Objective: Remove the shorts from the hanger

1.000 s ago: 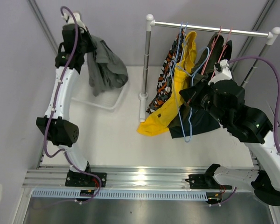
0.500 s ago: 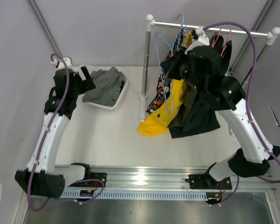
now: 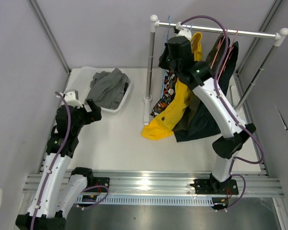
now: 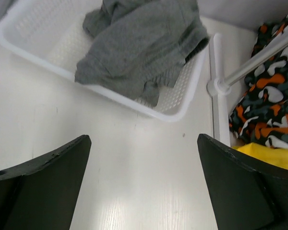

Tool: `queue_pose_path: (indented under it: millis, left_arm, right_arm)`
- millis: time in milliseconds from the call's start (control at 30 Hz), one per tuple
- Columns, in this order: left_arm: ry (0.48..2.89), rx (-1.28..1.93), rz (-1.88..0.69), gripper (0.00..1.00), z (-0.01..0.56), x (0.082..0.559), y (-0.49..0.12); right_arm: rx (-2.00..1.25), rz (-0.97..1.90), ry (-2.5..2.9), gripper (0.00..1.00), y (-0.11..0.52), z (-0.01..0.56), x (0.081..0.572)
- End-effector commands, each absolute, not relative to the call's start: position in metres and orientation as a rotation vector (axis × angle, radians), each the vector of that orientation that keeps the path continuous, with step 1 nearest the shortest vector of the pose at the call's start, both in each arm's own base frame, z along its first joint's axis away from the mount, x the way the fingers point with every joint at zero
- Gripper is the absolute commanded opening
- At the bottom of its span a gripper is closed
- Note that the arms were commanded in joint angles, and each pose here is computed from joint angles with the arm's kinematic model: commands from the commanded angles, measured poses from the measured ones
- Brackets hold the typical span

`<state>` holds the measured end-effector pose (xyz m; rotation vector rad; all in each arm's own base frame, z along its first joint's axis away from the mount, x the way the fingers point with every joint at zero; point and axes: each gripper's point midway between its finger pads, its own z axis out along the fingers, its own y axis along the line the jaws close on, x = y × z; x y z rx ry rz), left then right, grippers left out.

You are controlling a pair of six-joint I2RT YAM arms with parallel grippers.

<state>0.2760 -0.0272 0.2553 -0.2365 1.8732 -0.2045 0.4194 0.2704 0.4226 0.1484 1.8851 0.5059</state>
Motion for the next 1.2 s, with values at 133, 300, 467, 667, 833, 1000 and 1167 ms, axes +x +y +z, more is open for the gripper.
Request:
queue_pose_path:
  millis: [133,300,467,667,833,1000,1167]
  left_arm:
    - [1.877,-0.179,-0.320,0.99,0.252,0.282,-0.049]
    - [1.879,-0.184,-0.339,0.99,0.250,0.282,-0.051]
    - [1.883,-0.183,-0.344,0.99,0.250,0.282,-0.052]
    - [1.880,-0.181,-0.346,0.99,0.250,0.281,-0.052]
    - [1.883,-0.183,-0.344,0.99,0.249,0.281,-0.052]
    - [1.886,-0.183,-0.343,0.99,0.248,0.281,-0.052]
    - [1.884,-0.183,-0.344,0.98,0.248,0.280,-0.052]
  right_arm:
    - [0.160,0.383,1.804,0.00,0.267,0.427,0.467]
    - [0.167,0.388,1.864,0.00,0.266,0.401,0.459]
    - [0.184,0.397,1.870,0.82,0.252,0.402,0.435]
    - [0.167,0.421,1.796,0.90,0.233,0.442,0.406]
    - [0.185,0.430,1.706,0.90,0.204,0.485,0.375]
    - [0.205,0.397,1.662,0.89,0.177,0.498,0.362]
    - [0.206,0.379,1.702,0.86,0.170,0.482,0.372]
